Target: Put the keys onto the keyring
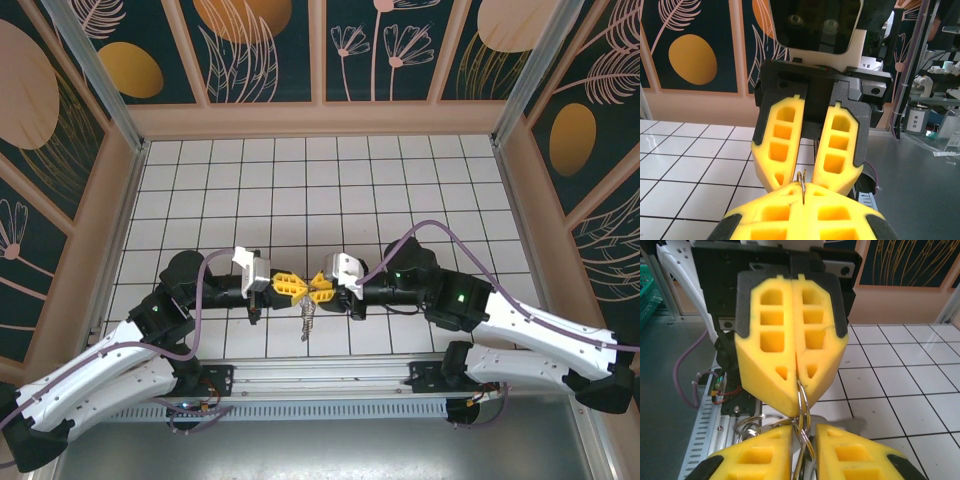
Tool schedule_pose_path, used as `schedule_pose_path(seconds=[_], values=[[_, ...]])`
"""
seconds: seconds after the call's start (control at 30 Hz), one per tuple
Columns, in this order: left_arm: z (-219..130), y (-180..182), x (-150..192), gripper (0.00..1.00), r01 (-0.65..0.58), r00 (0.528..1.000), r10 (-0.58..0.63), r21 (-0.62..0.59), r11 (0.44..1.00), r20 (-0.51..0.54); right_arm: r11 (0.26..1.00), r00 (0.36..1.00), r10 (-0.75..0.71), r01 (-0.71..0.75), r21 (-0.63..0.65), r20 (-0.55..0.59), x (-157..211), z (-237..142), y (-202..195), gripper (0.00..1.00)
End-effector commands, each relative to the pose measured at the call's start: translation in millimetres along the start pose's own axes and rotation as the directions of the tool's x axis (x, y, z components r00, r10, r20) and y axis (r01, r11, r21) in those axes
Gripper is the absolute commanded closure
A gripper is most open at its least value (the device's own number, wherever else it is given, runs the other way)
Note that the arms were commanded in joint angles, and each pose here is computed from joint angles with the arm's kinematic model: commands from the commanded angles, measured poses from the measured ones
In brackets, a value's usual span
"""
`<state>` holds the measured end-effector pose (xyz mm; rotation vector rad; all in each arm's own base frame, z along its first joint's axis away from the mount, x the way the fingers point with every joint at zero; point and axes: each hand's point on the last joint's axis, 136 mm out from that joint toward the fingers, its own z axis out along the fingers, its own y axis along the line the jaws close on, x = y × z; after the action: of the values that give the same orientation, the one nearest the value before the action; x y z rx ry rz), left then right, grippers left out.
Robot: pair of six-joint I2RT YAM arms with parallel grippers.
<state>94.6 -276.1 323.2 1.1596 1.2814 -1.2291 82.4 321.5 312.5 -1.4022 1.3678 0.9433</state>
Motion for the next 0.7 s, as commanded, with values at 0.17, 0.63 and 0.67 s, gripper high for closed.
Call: schedule_pose_path(seconds=[0.17, 0.63, 0.67], values=[[1, -5, -8, 1.0, -0.018, 0.999, 0.017, 0.035, 0.999, 0.036, 1.0, 0.997, -0.003, 0.003, -0.001, 0.077, -12, -7, 2, 0.81], [4, 12, 17, 0.98, 0.028, 0.989, -0.036, -0.055, 0.998, -0.145, 0.994, 1.0, -0.002, 0.004, 0.113, -0.018, 1, -6, -19, 1.0], [4, 16, 20, 0.95, 0.026, 0.985, -0.038, -0.072, 0.997, -0.169, 0.993, 0.999, -0.001, 0.006, 0.117, -0.039, 3, -4, -21, 1.0]])
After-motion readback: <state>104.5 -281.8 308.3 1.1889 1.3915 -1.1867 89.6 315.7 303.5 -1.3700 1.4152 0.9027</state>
